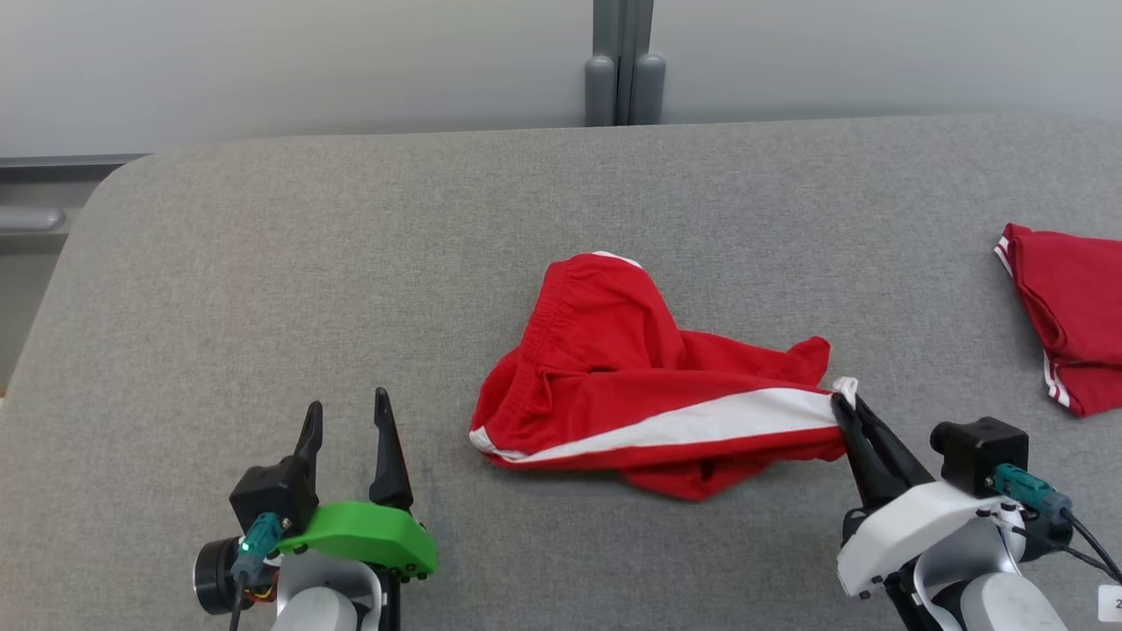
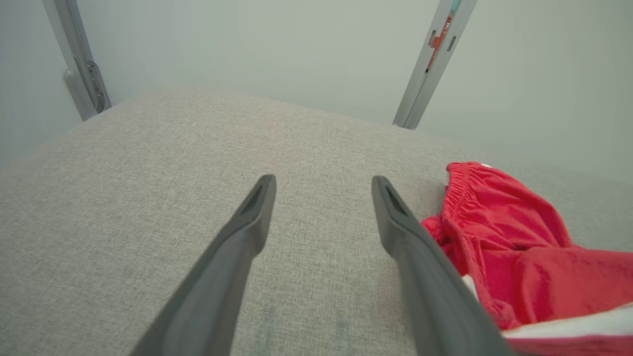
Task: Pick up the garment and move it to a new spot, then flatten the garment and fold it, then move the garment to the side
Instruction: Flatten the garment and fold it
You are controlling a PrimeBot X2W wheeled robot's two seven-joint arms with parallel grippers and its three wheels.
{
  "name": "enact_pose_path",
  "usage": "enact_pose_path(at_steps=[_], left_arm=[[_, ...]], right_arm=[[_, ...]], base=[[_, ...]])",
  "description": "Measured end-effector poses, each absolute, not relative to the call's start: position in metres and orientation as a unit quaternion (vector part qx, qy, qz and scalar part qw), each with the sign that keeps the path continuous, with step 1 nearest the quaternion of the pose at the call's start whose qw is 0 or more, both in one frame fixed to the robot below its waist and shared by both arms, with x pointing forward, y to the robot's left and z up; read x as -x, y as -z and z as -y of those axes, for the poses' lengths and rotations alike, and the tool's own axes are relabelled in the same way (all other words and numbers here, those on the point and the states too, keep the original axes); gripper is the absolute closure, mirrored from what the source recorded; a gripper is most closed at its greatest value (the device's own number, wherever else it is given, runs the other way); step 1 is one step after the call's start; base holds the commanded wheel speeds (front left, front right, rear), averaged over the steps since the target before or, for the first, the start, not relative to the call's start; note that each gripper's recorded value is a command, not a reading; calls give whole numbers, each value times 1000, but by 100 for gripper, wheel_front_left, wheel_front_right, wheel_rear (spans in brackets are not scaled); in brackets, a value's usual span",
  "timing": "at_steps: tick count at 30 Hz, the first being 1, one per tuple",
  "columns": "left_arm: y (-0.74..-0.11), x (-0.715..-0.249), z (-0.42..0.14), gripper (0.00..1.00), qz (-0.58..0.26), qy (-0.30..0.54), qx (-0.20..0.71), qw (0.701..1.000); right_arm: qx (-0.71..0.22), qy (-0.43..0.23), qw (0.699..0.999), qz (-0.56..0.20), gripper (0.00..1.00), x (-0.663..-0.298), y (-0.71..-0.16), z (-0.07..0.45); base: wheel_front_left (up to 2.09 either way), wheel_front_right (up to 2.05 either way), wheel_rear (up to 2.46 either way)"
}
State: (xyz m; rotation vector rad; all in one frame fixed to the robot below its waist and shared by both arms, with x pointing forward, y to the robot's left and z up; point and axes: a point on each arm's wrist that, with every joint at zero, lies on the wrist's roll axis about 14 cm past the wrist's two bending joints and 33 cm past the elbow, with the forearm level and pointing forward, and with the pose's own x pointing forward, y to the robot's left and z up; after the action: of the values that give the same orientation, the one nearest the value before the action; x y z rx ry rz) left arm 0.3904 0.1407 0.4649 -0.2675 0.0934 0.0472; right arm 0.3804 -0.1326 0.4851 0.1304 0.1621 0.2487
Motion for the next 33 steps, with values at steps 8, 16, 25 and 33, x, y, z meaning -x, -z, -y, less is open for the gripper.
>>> enact_pose_path(at_steps=[8, 16, 25, 33], left_arm=[[-457, -386, -146, 0, -59, -31, 137, 988], [-456, -384, -144, 0, -61, -24, 141, 988], [-475, -381, -126, 0, -35, 18, 138, 990], [-487, -369, -109, 0, -19, 48, 137, 989]], right_arm=[[-44, -71, 989, -121, 47, -384, -444, 162], [-43, -47, 993, -101, 0, -387, -443, 171], [-34, -56, 998, -18, 0, -390, -493, 165], [-41, -76, 996, 7, 0, -375, -511, 151]], base=[[0, 0, 0], [0, 0, 0], [0, 0, 0], [0, 0, 0]])
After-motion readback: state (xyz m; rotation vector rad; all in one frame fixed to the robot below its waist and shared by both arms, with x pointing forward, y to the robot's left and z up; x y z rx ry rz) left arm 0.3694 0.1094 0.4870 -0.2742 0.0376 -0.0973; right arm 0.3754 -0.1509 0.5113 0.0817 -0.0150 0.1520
